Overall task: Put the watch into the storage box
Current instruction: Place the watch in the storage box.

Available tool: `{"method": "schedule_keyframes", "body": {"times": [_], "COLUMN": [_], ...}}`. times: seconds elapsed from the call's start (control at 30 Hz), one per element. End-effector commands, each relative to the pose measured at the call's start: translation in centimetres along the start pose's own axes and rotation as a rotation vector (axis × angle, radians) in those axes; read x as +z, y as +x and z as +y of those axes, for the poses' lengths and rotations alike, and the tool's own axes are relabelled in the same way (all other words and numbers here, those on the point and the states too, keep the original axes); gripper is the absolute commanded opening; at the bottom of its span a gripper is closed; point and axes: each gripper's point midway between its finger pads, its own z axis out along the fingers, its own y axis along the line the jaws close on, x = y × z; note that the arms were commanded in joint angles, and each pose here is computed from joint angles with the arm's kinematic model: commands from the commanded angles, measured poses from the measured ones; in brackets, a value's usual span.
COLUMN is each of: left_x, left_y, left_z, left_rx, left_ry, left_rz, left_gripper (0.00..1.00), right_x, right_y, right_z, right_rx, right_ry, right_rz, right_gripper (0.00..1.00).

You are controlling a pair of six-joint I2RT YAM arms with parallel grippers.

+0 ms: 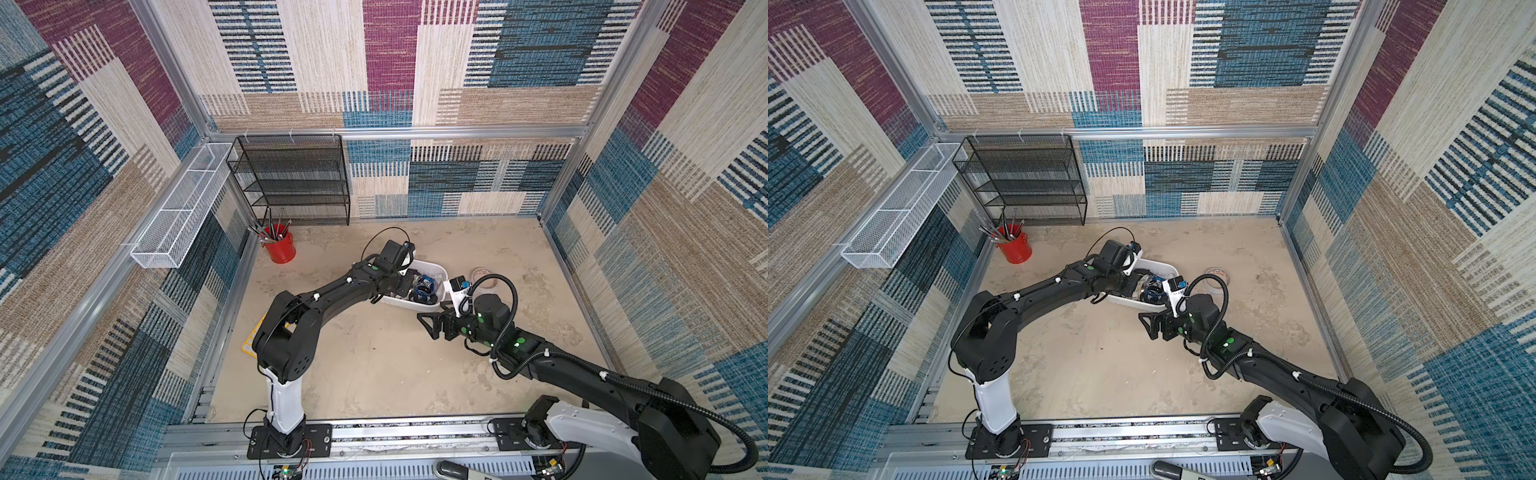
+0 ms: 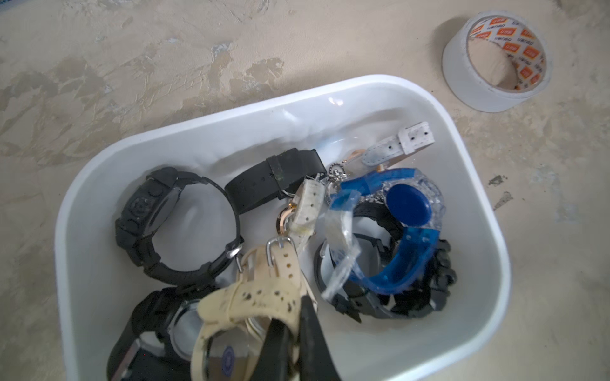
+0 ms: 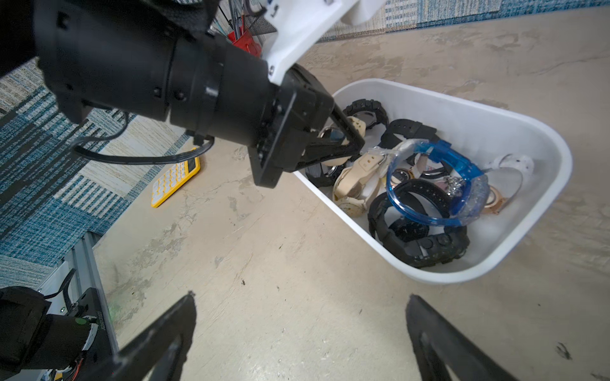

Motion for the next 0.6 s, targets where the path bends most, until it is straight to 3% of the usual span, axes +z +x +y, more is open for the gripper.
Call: {"method": "schedule_keyframes", "body": {"times": [0.0, 0.17, 0.57], "left_x": [0.8, 1.3, -0.6], "left_y": [0.4, 0.8, 0.7], "left_z": [0.4, 0.6, 1.1], "left_rx": [0.019, -0.002, -0.053], "left_ry": [-0.015, -0.017, -0.008], "left_rz": [0.031, 0.039, 0.002], "left_gripper": [0.0, 0.0, 0.46], "right_x": [-0.1, -0.2, -0.1], "right_y": [-0.9, -1.0, -1.5], "right_z": [0.1, 0.0, 0.1], "right_rx": [0.005, 0.006, 0.006], "right_ry": [0.001, 0.006, 0.005], "right_rz": [-0.038, -0.047, -0.059], "right_gripper": [0.99, 1.0, 1.0]}}
